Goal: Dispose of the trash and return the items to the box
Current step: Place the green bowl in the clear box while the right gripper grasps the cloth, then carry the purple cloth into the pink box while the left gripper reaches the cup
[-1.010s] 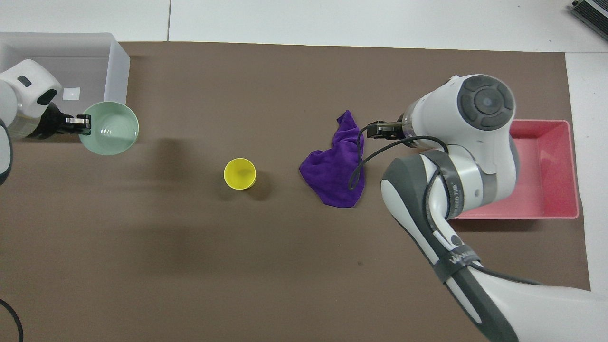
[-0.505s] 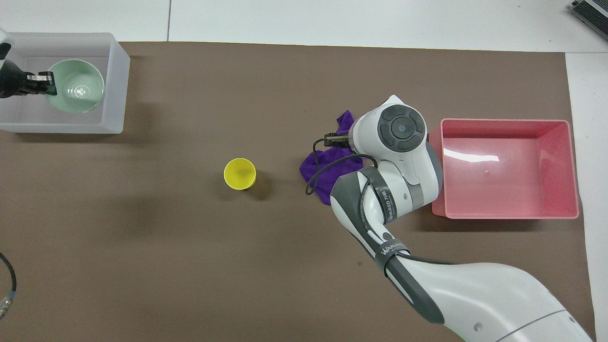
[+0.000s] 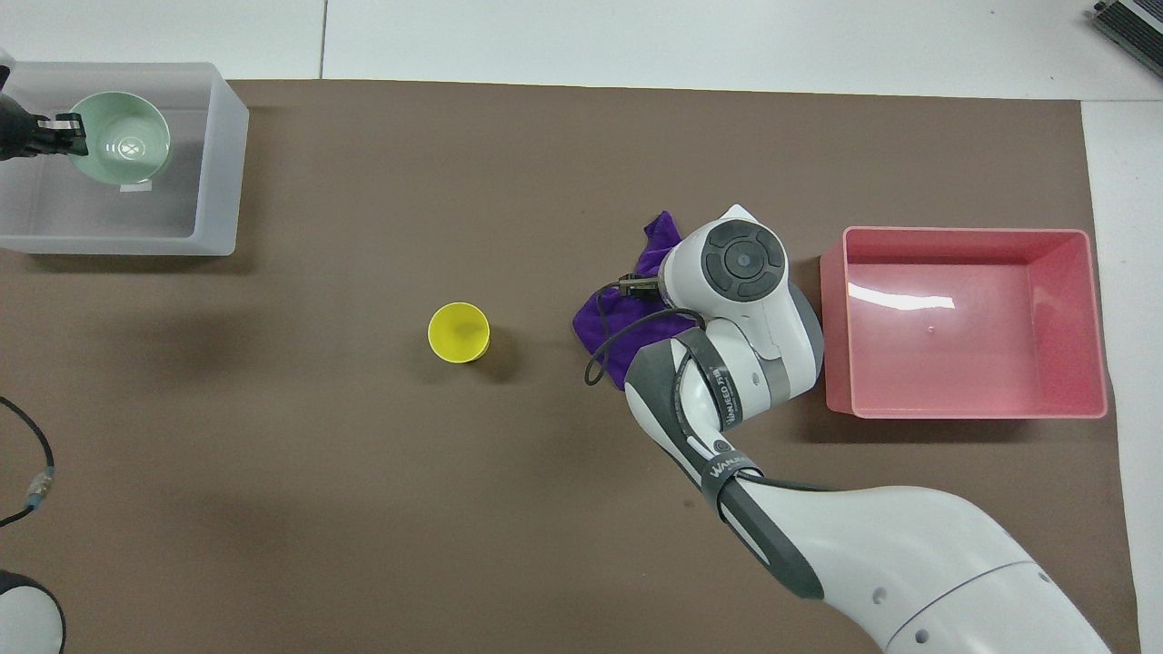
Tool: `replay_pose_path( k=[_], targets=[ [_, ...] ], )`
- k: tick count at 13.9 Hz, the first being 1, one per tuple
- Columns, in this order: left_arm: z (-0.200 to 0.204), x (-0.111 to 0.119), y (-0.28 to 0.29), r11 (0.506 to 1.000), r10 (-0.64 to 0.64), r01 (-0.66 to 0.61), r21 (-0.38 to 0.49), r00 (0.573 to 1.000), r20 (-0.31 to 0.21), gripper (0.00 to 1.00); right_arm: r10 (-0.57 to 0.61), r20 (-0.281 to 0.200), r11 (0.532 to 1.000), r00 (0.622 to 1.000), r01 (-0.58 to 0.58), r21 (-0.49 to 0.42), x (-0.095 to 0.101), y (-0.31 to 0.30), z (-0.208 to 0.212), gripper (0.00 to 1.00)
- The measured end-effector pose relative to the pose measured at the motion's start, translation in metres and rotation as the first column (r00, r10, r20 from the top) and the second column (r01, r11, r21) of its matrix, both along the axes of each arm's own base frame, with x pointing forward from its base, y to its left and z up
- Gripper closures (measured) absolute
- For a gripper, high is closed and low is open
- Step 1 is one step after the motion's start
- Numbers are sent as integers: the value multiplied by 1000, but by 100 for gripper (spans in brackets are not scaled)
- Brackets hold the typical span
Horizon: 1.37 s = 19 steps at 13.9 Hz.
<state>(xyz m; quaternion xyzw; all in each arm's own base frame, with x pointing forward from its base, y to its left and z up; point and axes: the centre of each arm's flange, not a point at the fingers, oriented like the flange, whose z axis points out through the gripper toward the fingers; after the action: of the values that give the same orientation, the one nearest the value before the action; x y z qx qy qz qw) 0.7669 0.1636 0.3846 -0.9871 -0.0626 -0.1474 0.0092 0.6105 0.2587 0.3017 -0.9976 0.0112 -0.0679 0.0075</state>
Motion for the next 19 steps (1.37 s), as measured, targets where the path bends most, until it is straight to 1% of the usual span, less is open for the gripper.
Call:
replay_pose_path(
  k=[1, 3, 5, 6, 7, 8, 9, 10, 11, 13, 15, 16, 17, 18, 19],
  targets=[
    [-4, 2, 0, 1000, -3, 3, 8, 1000, 3, 96, 0, -1, 1000, 1000, 0, -1, 0, 0, -1, 6],
    [-12, 2, 3, 1000, -2, 2, 15, 1000, 3, 96, 0, -5, 1000, 1000, 0, -2, -1, -1, -2, 28],
    [-25, 0, 13, 1000, 9, -9, 19, 1000, 0, 96, -1, -7, 1000, 1000, 1, -2, -2, -1, -3, 55],
    [-30, -1, 17, 1000, 13, -13, 21, 1000, 4, 96, -2, -9, 1000, 1000, 2, -1, -2, -1, -2, 64],
    [-34, -2, 19, 1000, 14, -14, 22, 1000, 7, 96, -4, -13, 1000, 1000, 4, -2, -3, -1, -1, 77],
    [-37, -2, 18, 1000, 12, -12, 23, 1000, 6, 96, -10, -22, 1000, 1000, 10, -5, -3, -2, 1, 86],
    [-39, -3, 17, 1000, 9, -9, 22, 1000, 4, 96, -24, -29, 1000, 999, 24, -6, -3, -1, 6, 93],
    [-40, -3, 15, 1000, 7, -7, 22, 1000, 3, 93, -38, -33, 999, 999, 37, -5, -2, -1, 16, 93],
    [-38, -2, 14, 1000, 4, -4, 22, 1000, 4, 93, -47, -35, 999, 998, 47, -4, -2, -1, 30, 93],
    [-32, -2, 11, 1000, -3, 3, 23, 1000, 13, 74, -63, -27, 998, 998, 63, 6, -2, -7, 69, 93],
    [-14, -2, 9, 999, -23, 22, 31, 999, 28, 48, -74, -14, 997, 997, 75, 18, -7, -17, 112, 93],
    [0, -4, 6, 999, -40, 39, 36, 999, 32, 40, -79, -12, 997, 997, 79, 21, -12, -22, 131, 93],
    [18, -7, 1, 997, -64, 63, 39, 997, 31, 40, -84, -12, 996, 996, 84, 23, -16, -26, 148, 93],
    [36, -11, -10, 996, -86, 85, 41, 996, 31, 33, -91, -13, 996, 996, 91, 25, -21, -33, 163, 93],
    [54, -18, -26, 993, -107, 106, 43, 994, 32, 22, -101, -13, 994, 995, 101, 28, -24, -41, 178, 93]
  ],
)
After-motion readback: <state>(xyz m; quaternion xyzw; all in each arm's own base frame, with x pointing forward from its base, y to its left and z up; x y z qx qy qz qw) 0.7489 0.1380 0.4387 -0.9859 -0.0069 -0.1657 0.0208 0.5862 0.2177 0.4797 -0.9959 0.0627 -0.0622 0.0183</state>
